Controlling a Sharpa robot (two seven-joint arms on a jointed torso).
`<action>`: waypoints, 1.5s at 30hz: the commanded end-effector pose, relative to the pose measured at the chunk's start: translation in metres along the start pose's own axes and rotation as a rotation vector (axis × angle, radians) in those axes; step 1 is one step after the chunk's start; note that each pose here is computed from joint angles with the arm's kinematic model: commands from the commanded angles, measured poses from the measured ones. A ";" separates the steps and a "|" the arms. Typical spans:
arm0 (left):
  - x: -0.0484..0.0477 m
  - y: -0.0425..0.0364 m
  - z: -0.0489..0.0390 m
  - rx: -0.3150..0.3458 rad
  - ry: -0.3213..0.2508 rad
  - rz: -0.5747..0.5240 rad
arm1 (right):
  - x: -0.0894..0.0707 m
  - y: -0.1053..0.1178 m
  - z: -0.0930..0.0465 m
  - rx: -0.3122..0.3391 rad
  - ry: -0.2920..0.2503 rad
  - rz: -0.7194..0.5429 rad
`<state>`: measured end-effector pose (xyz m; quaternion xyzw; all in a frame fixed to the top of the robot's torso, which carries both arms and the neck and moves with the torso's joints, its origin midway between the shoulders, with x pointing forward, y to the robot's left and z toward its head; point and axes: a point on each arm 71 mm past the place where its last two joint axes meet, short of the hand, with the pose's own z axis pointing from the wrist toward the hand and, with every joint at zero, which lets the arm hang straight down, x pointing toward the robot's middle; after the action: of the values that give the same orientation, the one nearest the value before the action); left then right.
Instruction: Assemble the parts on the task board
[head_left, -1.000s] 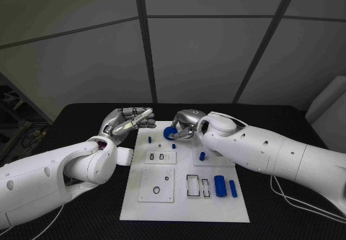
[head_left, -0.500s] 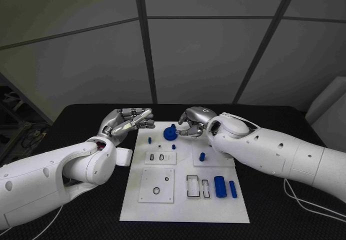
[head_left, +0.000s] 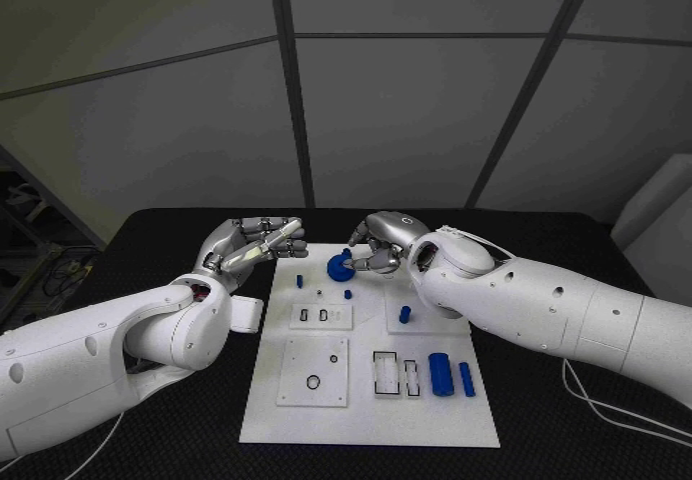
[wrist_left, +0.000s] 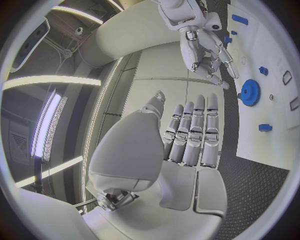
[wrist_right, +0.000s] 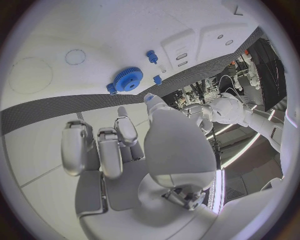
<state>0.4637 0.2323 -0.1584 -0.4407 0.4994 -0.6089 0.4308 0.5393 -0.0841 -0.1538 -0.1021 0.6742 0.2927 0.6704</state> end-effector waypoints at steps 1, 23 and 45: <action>0.0016 -0.0015 0.0007 0.011 0.010 0.002 | 0.003 0.001 0.003 0.004 0.043 0.002; 0.0017 -0.0005 0.0023 0.009 0.010 0.002 | 0.021 0.009 0.017 0.027 0.161 -0.020; -0.0006 -0.0001 0.0024 0.004 0.007 0.004 | 0.012 0.003 0.010 0.014 0.079 -0.016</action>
<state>0.4660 0.2328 -0.1598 -0.4425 0.5000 -0.6064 0.4318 0.5459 -0.0727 -0.1694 -0.1191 0.7247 0.2670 0.6240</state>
